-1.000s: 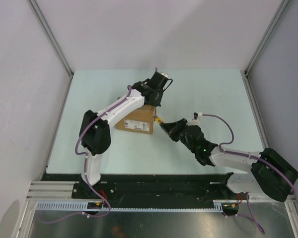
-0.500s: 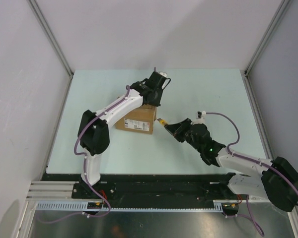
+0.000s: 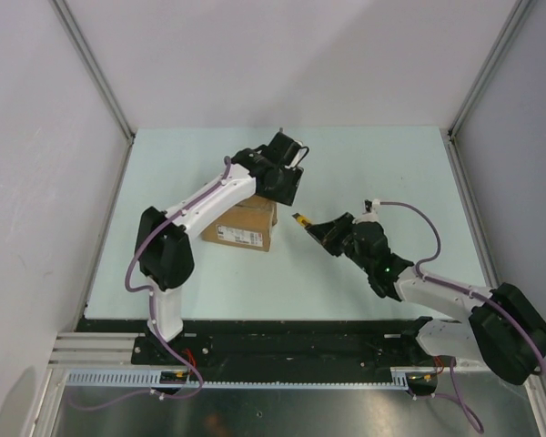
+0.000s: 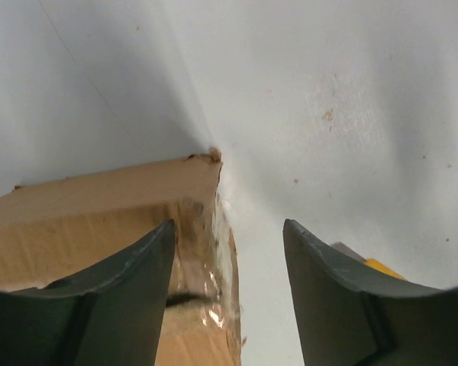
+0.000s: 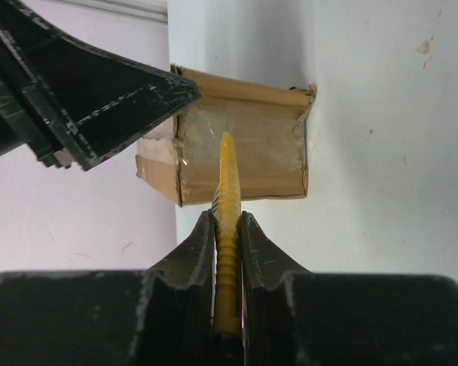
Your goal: Unpack the express box
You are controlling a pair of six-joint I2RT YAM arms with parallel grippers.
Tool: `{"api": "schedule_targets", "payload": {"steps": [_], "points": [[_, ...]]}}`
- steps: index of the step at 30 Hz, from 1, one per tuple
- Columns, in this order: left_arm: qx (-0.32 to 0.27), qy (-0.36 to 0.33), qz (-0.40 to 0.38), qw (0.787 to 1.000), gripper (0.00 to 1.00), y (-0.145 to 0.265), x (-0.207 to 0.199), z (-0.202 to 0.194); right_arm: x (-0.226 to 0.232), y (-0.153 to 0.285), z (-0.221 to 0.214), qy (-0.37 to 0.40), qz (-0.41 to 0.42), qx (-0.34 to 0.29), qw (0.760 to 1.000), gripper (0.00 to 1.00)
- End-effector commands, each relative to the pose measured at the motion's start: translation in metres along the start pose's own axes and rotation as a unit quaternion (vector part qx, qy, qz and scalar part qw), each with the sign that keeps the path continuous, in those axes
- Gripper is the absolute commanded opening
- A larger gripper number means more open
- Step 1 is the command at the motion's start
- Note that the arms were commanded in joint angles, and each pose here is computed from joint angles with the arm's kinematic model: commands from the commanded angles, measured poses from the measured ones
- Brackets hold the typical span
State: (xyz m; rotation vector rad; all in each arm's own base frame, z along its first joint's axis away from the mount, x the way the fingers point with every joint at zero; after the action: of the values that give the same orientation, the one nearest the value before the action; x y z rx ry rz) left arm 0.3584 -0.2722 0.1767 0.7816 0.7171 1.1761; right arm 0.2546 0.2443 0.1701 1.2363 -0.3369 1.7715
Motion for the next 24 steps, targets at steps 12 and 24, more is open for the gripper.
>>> {"api": "schedule_targets", "payload": {"steps": [12,24], "points": [[-0.045,0.000,-0.034,0.998,0.75,0.075,0.007,0.017,0.029,-0.011,-0.004,0.042,0.101,0.014,0.994,0.00],[0.012,0.003,-0.034,0.999,0.29,0.059,0.014,-0.027,0.040,-0.020,-0.010,0.041,0.123,0.020,0.991,0.00]]}}
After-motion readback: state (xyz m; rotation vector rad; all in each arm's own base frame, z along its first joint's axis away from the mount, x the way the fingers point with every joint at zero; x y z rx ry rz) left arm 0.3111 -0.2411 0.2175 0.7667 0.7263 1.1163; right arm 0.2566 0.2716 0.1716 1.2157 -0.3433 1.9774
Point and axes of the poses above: each gripper's point midway between its finger pads, its own y axis back along the fingers, its own x axis along the line the jaws close on, z = x × y, the point moved 3 cm from there along y, back along the fingers, and after that the axes turned 9 degrees about y, right-handed, at the moved point
